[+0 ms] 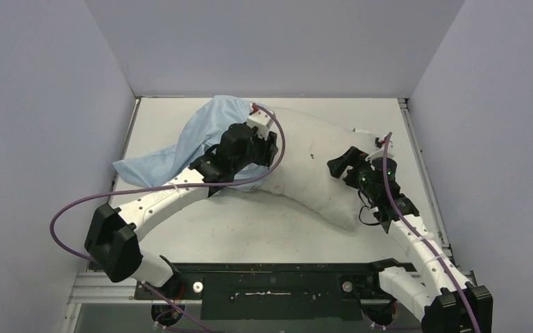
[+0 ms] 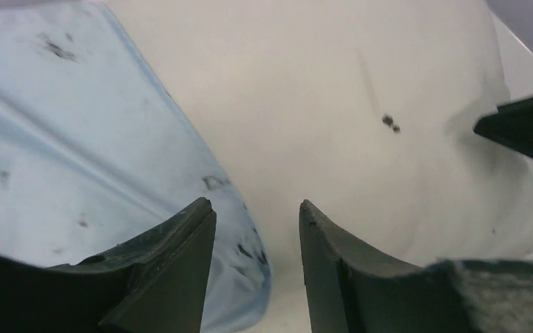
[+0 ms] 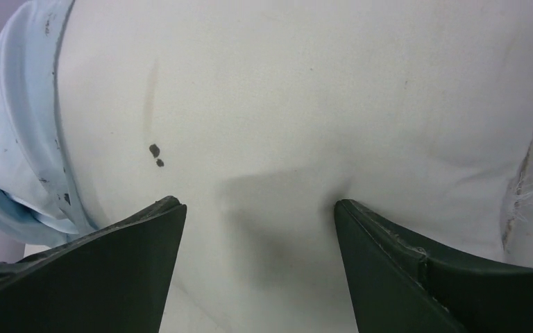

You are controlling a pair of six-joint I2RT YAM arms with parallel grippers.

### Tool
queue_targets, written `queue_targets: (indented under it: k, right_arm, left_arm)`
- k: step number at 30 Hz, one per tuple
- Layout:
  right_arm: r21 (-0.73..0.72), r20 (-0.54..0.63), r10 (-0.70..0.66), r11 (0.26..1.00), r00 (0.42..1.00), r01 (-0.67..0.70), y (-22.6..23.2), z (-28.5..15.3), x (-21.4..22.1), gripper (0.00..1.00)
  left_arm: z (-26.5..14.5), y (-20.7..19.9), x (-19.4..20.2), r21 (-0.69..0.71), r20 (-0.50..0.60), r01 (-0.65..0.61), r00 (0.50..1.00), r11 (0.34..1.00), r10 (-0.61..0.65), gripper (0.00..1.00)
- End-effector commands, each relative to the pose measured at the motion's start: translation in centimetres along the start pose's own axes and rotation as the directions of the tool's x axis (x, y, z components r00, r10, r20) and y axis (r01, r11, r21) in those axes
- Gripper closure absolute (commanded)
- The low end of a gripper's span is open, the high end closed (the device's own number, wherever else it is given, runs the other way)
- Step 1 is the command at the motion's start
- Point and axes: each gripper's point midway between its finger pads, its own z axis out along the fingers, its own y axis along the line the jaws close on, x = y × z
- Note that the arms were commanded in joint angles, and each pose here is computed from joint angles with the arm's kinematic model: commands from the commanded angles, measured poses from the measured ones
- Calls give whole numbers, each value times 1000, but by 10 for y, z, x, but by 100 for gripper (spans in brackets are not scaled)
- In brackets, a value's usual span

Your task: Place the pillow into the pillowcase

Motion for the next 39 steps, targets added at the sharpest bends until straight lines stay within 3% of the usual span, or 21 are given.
queue_targets:
  k: [1,4,8,16,18,19,21,24,27,31,39]
  right_arm:
    - [26,86,-60,998,994,58,4,-14,-36,19]
    - [27,98,-65,998,993,62,-1,-12,-47,18]
    - [15,91,-78,997,993,77,-2,-8,-56,16]
    - [48,39,-107,993,993,105,-18,7,-53,9]
    - [46,16,-107,993,994,106,-22,12,-44,9]
    - [32,1,-109,993,994,109,-23,14,-39,9]
    - [-20,-35,-118,993,992,117,-20,18,-26,12]
    - [-139,-93,-134,983,987,121,-7,24,-6,20]
    - [-183,-93,-136,976,986,118,2,25,1,29]
    - [-228,-80,-146,966,986,125,16,24,1,38]
    - [-255,-84,-145,960,986,119,28,24,7,41]
  left_arm:
    - [6,37,-41,-171,56,-54,996,984,65,53]
    - [23,56,-62,-260,108,-51,991,964,81,49]
    - [53,89,-71,-378,85,-49,993,924,88,47]
    - [111,117,-65,-399,61,-47,995,916,78,43]
    - [124,119,-66,-383,61,-60,994,922,90,48]
    - [130,117,-66,-362,57,-72,993,929,99,57]
    - [139,105,-64,-284,44,-106,991,953,123,81]
    - [137,75,-73,-153,77,-130,987,980,143,100]
    - [119,35,-103,-32,193,-99,976,995,103,100]
    - [97,-8,-126,42,254,-129,960,991,115,100]
    - [63,-72,-141,255,338,-57,941,965,-34,100]
